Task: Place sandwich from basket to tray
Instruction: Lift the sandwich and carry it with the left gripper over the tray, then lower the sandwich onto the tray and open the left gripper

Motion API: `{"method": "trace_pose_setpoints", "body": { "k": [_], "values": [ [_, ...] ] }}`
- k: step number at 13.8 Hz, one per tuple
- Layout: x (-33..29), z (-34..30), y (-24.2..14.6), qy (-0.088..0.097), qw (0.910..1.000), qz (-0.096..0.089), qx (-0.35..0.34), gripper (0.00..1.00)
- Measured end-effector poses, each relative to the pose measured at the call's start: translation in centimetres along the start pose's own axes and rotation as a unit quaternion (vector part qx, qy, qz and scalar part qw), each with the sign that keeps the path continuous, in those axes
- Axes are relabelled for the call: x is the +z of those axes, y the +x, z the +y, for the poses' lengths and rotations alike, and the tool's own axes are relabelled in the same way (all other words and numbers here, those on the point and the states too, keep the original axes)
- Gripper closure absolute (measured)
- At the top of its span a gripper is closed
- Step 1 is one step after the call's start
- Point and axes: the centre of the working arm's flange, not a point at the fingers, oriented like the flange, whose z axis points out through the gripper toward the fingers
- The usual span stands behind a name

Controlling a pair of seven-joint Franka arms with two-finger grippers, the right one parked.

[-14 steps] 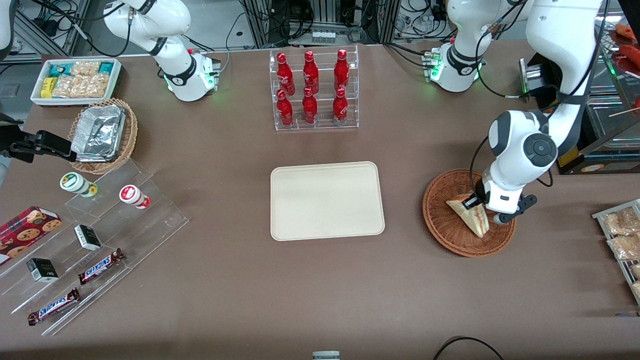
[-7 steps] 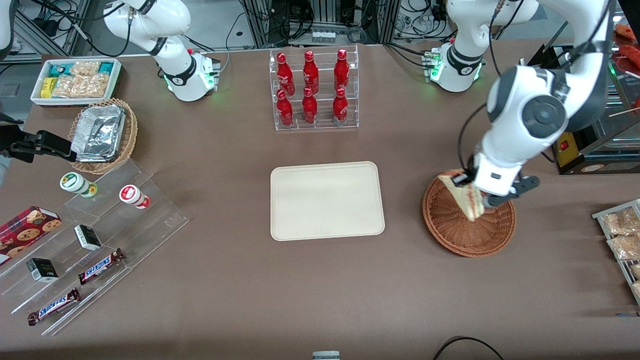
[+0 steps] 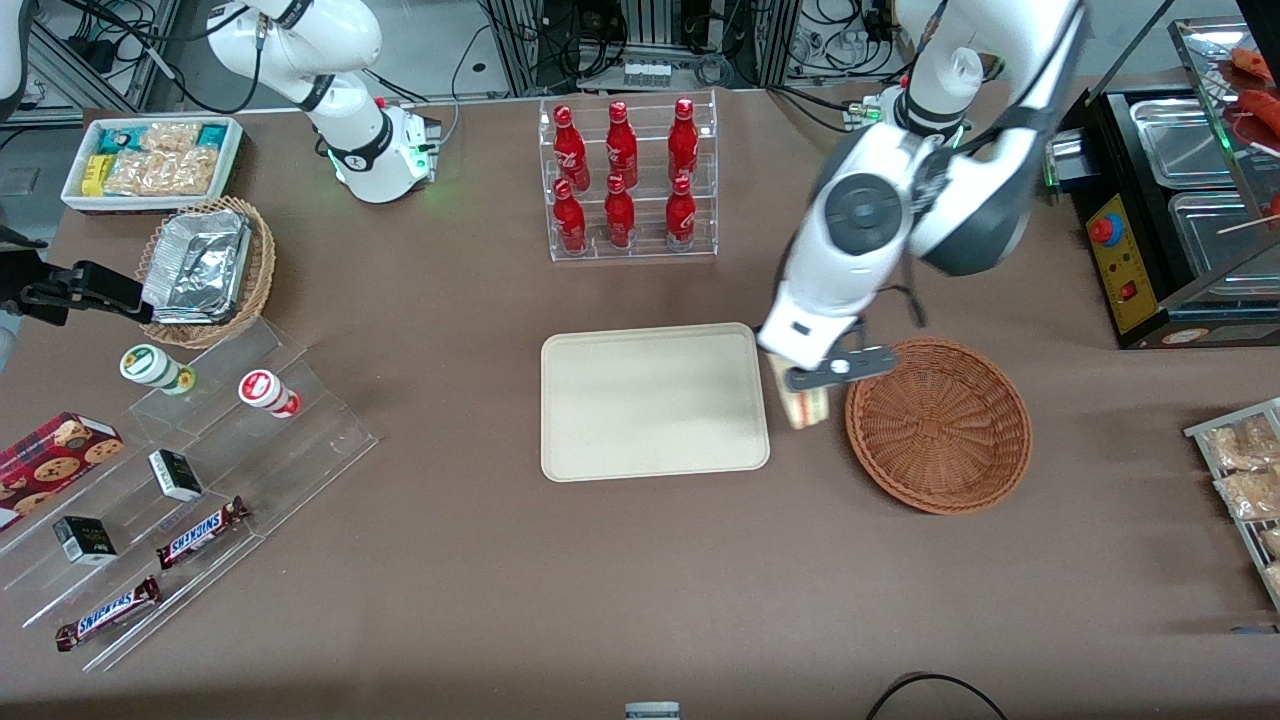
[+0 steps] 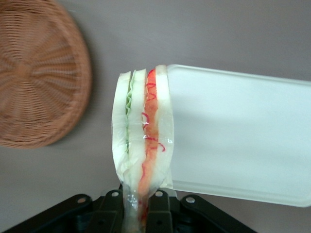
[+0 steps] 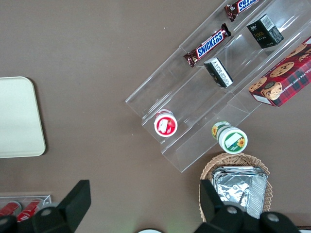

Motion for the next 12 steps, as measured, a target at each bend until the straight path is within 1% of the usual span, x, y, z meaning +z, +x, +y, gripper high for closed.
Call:
{"method": "trace_pose_setpoints", "body": {
  "k": [3,5,7,9,10,12],
  "values": [
    [3.0,6.8,-2.1,0.0,0.9998,-0.007,0.016,0.84],
    [5.2,10.4,-2.7,-0.004,0.9997,-0.009,0.024,0.84],
    [7.2,12.7,-2.9,-0.011,0.9994,-0.008,0.033,0.84],
    [9.4,14.3,-3.0,-0.02,0.9989,-0.001,0.042,0.84],
    [10.5,14.9,-3.3,-0.019,0.9987,0.001,0.046,0.84],
    [12.6,15.6,-3.9,-0.01,0.9987,0.0,0.05,0.84]
  ]
}}
